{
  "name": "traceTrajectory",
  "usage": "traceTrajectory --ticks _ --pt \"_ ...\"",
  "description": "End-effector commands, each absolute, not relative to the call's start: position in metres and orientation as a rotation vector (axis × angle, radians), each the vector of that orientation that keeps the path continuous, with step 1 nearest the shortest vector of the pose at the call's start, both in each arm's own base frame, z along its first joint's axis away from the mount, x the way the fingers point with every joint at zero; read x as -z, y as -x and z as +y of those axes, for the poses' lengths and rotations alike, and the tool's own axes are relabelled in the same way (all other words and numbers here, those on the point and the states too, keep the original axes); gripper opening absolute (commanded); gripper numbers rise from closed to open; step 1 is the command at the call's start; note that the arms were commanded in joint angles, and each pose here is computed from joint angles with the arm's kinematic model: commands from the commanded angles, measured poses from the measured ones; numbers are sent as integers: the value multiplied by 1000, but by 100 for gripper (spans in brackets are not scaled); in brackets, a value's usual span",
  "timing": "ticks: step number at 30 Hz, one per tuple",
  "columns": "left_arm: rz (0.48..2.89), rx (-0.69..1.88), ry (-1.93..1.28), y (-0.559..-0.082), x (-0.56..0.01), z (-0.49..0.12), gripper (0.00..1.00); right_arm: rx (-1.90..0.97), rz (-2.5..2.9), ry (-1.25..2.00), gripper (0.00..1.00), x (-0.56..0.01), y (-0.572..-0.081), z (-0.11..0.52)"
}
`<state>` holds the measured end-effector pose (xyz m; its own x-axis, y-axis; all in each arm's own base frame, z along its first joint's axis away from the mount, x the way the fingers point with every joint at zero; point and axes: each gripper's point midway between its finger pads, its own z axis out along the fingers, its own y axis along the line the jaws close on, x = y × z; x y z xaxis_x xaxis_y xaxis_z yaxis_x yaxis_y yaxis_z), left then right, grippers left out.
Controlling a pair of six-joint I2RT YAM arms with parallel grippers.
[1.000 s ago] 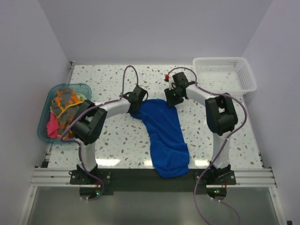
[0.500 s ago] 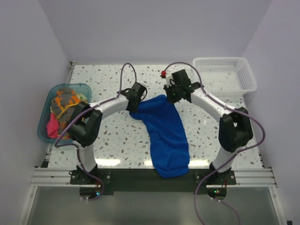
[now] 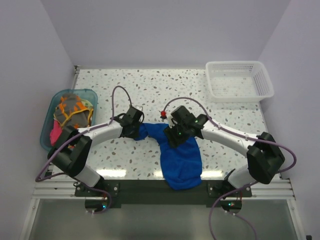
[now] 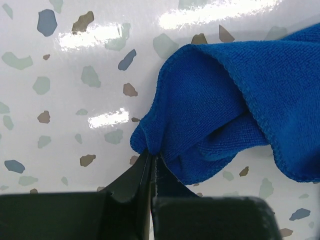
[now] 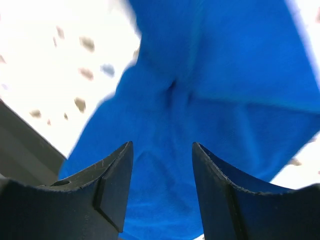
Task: Fold and stack the towels
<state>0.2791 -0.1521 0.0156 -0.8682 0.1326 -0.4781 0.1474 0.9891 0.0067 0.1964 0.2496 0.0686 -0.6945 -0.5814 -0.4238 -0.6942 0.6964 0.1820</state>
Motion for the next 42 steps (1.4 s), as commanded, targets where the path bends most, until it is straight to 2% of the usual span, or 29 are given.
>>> traceTrajectory --ticks 1,4,11,18,27,36,39,42 --pt "2656 72 -148 -268 -8 -148 0 -497 2470 773 54 -112 -246 259" --pt "2640 66 -129 -269 -12 -147 0 -559 2434 705 53 -114 -271 273" --pt "2631 74 -121 -272 -14 -149 0 -712 2463 748 52 -92 -293 304" --pt "2632 62 -123 -272 -15 -148 0 -840 2511 778 52 -68 -288 322" --pt "2632 42 -122 -273 -17 -145 0 -925 2479 797 35 -82 -280 328" --pt "2639 34 -121 -273 -16 -145 0 -957 2470 815 13 -82 -278 331" --pt "2632 23 -115 -275 -17 -144 0 -916 2466 812 2 -82 -281 327" --pt "2617 0 -117 -280 -23 -143 0 -855 2439 806 0 -94 -290 321"
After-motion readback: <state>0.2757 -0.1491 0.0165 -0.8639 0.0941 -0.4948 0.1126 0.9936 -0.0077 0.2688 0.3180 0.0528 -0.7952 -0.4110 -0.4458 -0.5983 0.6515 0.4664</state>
